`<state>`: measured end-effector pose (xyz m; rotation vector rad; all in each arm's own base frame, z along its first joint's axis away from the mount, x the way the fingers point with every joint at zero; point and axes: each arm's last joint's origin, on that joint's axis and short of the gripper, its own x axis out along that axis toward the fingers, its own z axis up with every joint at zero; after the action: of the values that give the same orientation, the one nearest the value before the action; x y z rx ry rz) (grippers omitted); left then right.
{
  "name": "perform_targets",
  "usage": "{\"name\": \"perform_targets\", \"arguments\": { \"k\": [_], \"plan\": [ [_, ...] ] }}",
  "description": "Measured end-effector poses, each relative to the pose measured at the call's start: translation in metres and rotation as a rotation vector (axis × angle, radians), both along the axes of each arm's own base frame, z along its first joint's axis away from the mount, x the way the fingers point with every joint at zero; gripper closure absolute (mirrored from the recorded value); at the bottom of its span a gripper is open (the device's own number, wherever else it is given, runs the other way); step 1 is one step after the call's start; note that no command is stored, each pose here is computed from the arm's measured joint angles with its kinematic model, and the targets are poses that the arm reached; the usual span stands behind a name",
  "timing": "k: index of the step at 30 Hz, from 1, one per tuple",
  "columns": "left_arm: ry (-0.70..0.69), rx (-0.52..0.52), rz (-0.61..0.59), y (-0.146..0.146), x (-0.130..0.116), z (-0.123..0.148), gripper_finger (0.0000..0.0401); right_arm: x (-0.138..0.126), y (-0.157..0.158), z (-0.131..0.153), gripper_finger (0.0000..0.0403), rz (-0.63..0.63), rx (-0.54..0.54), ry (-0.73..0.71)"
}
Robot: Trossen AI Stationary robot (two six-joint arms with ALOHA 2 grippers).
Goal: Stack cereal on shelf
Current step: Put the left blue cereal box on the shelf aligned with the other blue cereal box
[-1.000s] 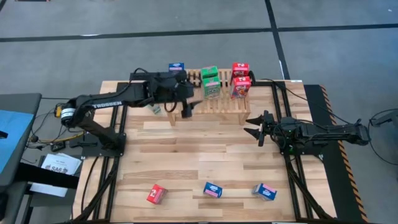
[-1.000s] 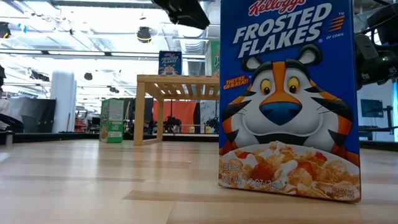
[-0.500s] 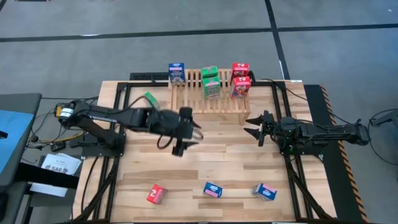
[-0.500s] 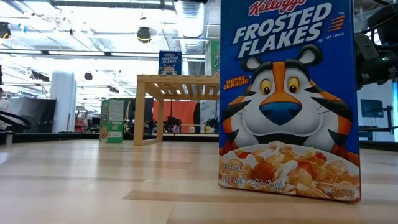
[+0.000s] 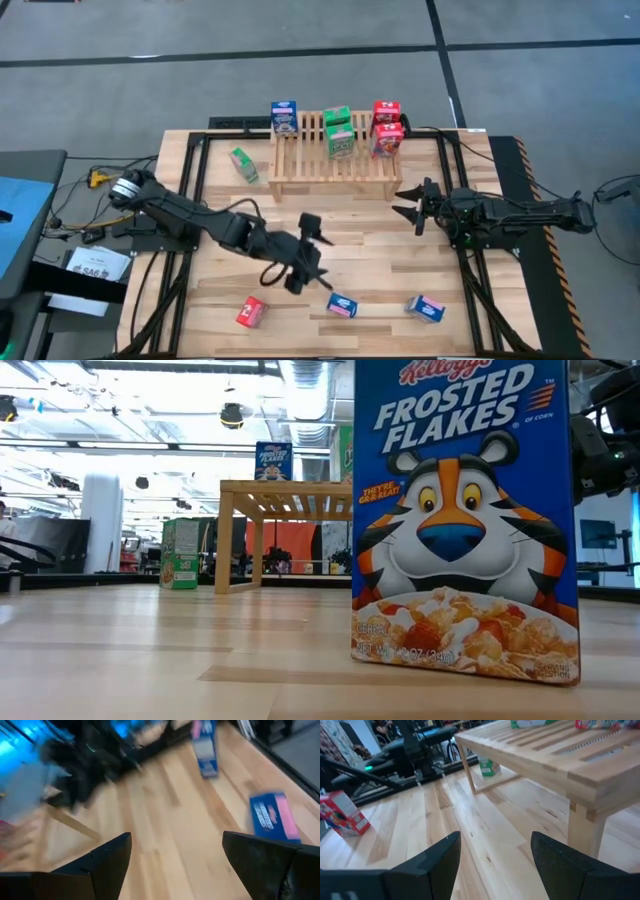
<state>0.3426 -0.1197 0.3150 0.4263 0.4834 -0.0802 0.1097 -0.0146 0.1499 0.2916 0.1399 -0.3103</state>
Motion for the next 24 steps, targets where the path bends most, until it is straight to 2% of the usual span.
{"name": "perform_targets", "arguments": {
  "k": [12, 24],
  "plan": [
    [0.055, -0.073, -0.005, -0.04, 0.016, -0.044, 0.0099, 0.001, 0.001, -0.001, 0.0137, 0.024, 0.006, 0.015],
    [0.103, -0.138, -0.023, -0.06, 0.024, -0.072, 0.0099, 0.001, 0.001, -0.001, 0.0137, 0.024, 0.006, 0.015]
  ]
}}
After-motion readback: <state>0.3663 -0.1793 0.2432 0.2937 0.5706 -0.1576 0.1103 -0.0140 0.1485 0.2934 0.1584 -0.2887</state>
